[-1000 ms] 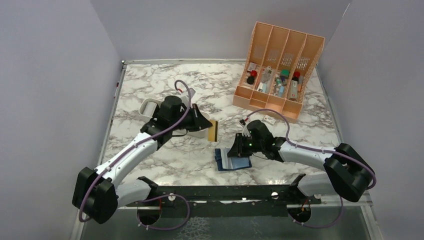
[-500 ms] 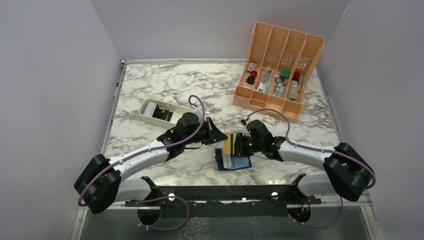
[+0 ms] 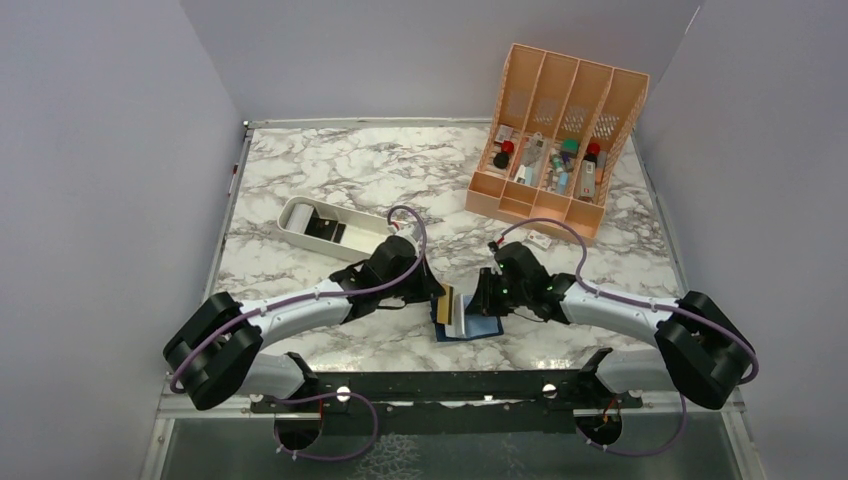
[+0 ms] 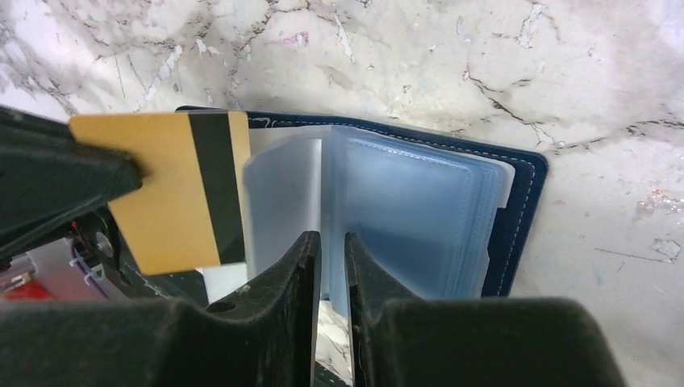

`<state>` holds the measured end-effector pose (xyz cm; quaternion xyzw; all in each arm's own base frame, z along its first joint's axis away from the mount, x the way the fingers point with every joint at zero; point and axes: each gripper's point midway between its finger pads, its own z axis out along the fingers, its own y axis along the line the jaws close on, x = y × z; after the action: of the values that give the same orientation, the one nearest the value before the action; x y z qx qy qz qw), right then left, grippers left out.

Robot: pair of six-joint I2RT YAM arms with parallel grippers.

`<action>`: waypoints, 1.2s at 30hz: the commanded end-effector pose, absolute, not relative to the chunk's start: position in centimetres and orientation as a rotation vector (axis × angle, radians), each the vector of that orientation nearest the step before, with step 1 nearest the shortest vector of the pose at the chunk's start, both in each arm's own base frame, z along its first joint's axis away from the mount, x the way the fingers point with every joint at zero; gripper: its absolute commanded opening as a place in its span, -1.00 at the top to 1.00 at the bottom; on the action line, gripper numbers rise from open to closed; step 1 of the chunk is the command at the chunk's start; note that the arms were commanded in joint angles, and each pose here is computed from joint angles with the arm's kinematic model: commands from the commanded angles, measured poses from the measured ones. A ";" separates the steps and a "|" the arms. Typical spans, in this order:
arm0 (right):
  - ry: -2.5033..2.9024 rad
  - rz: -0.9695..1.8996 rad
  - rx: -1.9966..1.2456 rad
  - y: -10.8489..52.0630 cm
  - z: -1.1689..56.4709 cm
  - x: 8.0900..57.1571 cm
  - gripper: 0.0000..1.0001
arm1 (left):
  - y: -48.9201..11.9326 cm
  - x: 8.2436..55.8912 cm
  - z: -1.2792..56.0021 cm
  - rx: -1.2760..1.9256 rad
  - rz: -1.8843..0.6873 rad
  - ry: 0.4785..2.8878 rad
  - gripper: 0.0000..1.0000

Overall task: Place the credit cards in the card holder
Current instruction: Insert the credit card into the card holder.

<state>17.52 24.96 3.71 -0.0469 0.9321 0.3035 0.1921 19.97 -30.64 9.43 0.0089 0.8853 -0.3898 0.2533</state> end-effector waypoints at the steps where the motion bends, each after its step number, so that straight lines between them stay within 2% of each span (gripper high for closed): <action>1: 2.581 0.887 -0.165 25.5 4.6 17.6 0.55 | -29.4 20.7 8.6 0.079 -0.892 2.428 1.00; 8: 2.509 1.207 -0.202 28.5 7.0 16.0 0.56 | -28.8 20.8 9.3 0.092 -0.836 2.428 1.00; 14: 2.516 1.286 -0.184 29.2 6.5 15.6 0.57 | -29.9 20.8 13.6 0.040 -0.985 2.334 1.00; 23: 2.587 1.262 -0.151 28.9 3.7 15.1 0.58 | -29.9 20.1 16.3 -0.016 -1.107 2.247 1.00; 29: 2.620 1.157 -0.140 28.4 2.6 15.6 0.58 | -30.9 19.7 14.7 -0.018 -1.182 2.264 1.00; 36: 2.655 1.096 -0.139 28.1 1.6 15.5 0.58 | -30.5 20.4 11.1 -0.017 -1.054 2.342 1.00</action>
<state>15.07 28.27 2.25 -0.0436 0.9070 0.4008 0.1221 20.06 -29.99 11.59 -0.0126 0.8767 -0.3925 0.2777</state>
